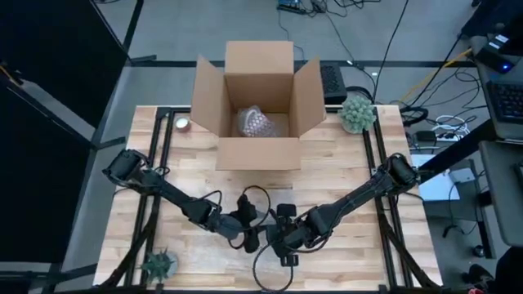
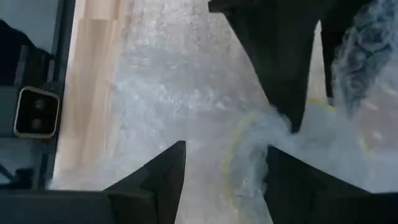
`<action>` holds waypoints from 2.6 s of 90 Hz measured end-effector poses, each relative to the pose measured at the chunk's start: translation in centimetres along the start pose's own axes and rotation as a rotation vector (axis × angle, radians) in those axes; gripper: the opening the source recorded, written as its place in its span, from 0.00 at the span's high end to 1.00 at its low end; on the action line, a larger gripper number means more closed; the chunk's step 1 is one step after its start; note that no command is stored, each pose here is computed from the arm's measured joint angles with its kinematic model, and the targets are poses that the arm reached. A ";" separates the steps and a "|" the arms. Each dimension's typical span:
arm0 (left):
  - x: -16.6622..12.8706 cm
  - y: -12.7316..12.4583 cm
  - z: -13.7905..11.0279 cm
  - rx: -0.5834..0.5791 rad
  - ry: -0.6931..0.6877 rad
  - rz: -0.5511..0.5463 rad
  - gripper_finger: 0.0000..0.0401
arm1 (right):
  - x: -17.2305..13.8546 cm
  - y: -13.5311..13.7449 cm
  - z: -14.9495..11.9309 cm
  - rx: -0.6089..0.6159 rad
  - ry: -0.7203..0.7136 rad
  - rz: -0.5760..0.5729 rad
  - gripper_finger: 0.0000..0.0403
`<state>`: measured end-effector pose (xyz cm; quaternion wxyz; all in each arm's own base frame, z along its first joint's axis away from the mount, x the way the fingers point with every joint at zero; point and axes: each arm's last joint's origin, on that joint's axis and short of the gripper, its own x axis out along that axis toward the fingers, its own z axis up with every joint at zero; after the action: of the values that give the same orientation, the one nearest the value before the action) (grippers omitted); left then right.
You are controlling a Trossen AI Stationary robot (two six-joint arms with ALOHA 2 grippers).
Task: Wrap mug
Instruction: Wrap the yellow mug with the bubble wrap
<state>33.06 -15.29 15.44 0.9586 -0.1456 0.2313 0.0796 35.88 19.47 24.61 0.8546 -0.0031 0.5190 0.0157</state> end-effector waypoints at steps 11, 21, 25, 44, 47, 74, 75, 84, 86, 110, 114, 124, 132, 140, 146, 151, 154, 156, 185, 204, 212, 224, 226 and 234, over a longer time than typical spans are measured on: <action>0.0 0.0 0.0 0.000 0.000 0.000 0.59 | -1.7 0.2 0.4 0.017 0.034 -0.015 0.57; 0.0 0.0 0.0 -0.003 -0.005 -0.003 0.59 | -3.3 0.3 0.6 0.014 0.043 -0.074 0.57; 0.0 0.0 0.1 -0.005 -0.010 -0.006 0.59 | -3.8 0.3 0.5 0.013 0.049 -0.114 0.57; 0.0 -0.1 0.1 -0.004 -0.015 -0.009 0.59 | -5.5 -0.2 -0.2 0.061 0.103 -0.264 0.57; 0.0 -0.1 0.1 -0.005 -0.015 -0.009 0.59 | -5.6 -0.3 -0.4 0.069 0.116 -0.276 0.57; 0.0 -0.1 0.1 -0.005 -0.016 -0.010 0.59 | -4.5 -1.5 -2.4 0.113 0.154 -0.514 0.58; 0.0 -0.1 0.1 -0.005 -0.016 -0.010 0.59 | -4.4 -1.6 -2.5 0.112 0.160 -0.518 0.58; 0.0 -0.1 0.1 -0.005 -0.016 -0.010 0.59 | -3.3 -1.9 -3.6 0.113 0.204 -0.553 0.58; 0.0 -0.1 0.1 -0.006 -0.017 -0.010 0.59 | -3.1 -2.0 -3.9 0.117 0.210 -0.560 0.58; 0.0 -0.1 0.1 -0.007 -0.021 -0.013 0.59 | -5.8 -5.0 -9.1 0.255 0.181 -0.627 0.58; 0.0 -0.1 0.1 -0.006 -0.021 -0.013 0.59 | -5.9 -5.5 -10.1 0.285 0.145 -0.595 0.58; 0.0 -0.1 0.1 -0.008 -0.022 -0.014 0.59 | -5.2 -6.5 -12.2 0.351 0.013 -0.483 0.58; 0.0 -0.1 0.1 -0.008 -0.023 -0.015 0.59 | -3.5 -7.1 -13.3 0.390 -0.107 -0.375 0.58; 0.0 -0.1 0.2 -0.009 -0.024 -0.015 0.59 | -1.9 -7.3 -13.8 0.412 -0.216 -0.288 0.58; 0.0 -0.1 0.2 -0.009 -0.025 -0.016 0.59 | -1.1 -7.4 -13.7 0.420 -0.283 -0.241 0.58; 0.0 -0.1 0.2 -0.009 -0.025 -0.016 0.59 | -0.9 -7.3 -13.3 0.416 -0.332 -0.209 0.58; 0.0 -0.1 0.2 -0.010 -0.026 -0.016 0.59 | -0.9 -7.2 -12.9 0.416 -0.366 -0.189 0.58; 0.0 -0.1 0.2 -0.010 -0.026 -0.016 0.59 | -1.0 -7.1 -12.6 0.416 -0.389 -0.175 0.58; 0.1 0.0 0.3 0.003 -0.029 -0.014 0.59 | -0.7 -5.5 -10.0 0.372 -0.521 0.015 0.58; 0.1 0.0 0.3 0.003 -0.030 -0.014 0.59 | -0.4 -4.9 -7.1 0.322 -0.402 -0.075 0.58; 0.1 0.0 0.3 0.003 -0.030 -0.014 0.59 | -0.1 -5.0 -5.7 0.323 -0.288 -0.140 0.58; 0.1 0.0 0.3 0.003 -0.031 -0.013 0.59 | 0.6 -4.8 -3.8 0.307 -0.145 -0.179 0.58; 0.1 0.0 0.3 0.003 -0.031 -0.013 0.59 | 0.8 -4.7 -3.5 0.308 -0.130 -0.179 0.58; 0.1 0.0 0.3 0.002 -0.032 -0.012 0.59 | 2.0 -4.7 -3.0 0.305 -0.069 -0.199 0.58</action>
<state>33.31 -15.20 15.66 0.9628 -0.1448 0.2150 0.0757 34.25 14.78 21.40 0.8598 0.0757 0.4828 -0.1479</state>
